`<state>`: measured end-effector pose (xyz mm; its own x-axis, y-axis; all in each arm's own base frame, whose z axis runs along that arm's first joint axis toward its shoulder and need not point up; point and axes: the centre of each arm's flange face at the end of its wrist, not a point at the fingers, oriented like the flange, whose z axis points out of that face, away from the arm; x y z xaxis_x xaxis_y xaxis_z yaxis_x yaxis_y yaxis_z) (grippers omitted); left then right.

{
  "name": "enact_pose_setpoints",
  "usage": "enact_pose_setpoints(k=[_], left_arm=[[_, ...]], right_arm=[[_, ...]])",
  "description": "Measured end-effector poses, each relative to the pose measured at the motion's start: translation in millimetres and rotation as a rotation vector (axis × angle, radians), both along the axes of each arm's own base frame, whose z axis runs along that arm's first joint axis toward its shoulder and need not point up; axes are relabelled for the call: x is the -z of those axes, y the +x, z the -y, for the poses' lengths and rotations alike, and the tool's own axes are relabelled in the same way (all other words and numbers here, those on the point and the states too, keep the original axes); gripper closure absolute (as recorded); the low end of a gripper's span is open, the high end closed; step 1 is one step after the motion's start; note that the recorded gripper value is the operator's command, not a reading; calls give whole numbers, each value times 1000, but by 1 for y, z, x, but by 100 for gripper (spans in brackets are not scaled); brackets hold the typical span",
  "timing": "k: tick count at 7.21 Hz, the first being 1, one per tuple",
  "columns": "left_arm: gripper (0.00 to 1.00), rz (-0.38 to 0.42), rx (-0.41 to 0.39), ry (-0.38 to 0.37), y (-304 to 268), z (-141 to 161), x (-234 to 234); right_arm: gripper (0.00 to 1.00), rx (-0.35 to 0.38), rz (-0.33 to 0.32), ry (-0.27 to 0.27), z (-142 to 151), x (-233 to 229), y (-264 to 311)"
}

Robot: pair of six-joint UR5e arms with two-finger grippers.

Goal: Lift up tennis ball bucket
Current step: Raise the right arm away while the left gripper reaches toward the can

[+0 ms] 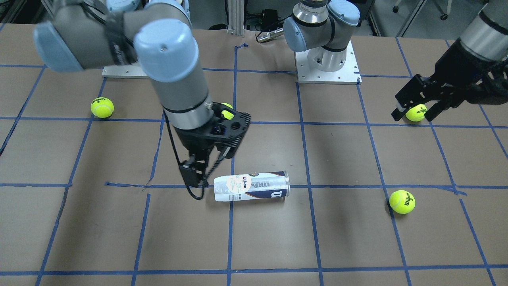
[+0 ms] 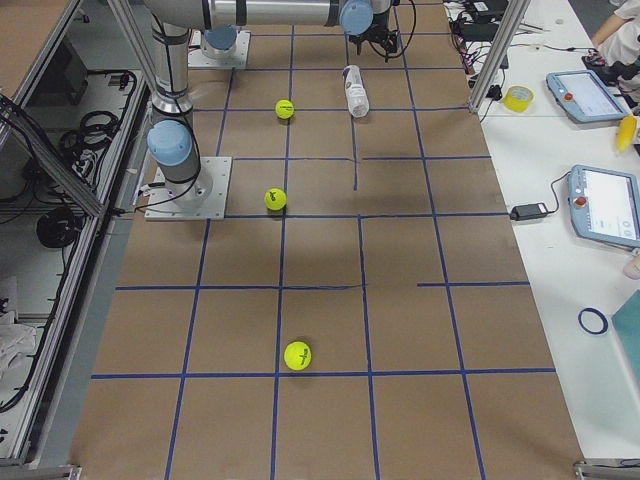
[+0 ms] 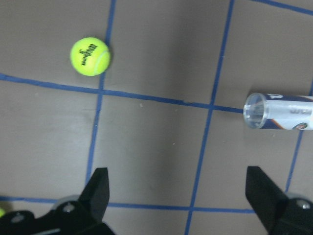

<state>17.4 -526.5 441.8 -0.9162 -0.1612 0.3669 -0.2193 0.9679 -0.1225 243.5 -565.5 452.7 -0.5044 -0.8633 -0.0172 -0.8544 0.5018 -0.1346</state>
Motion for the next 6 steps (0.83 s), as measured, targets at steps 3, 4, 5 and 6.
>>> enact_pose_setpoints(k=[3, 4, 5, 6], left_arm=[[0, -106, 44, -7, -59, 38, 90], [0, -144, 56, 10, -73, 47, 115], [0, -198, 63, 35, -83, 55, 139], [0, -244, 72, 72, -92, 59, 163]], right_arm=[[0, 406, -36, 44, -45, -65, -58], [0, 564, -35, 38, -49, -75, -69], [0, 698, -27, 36, -51, -81, -75], [0, 826, -16, 38, -53, -85, -78]])
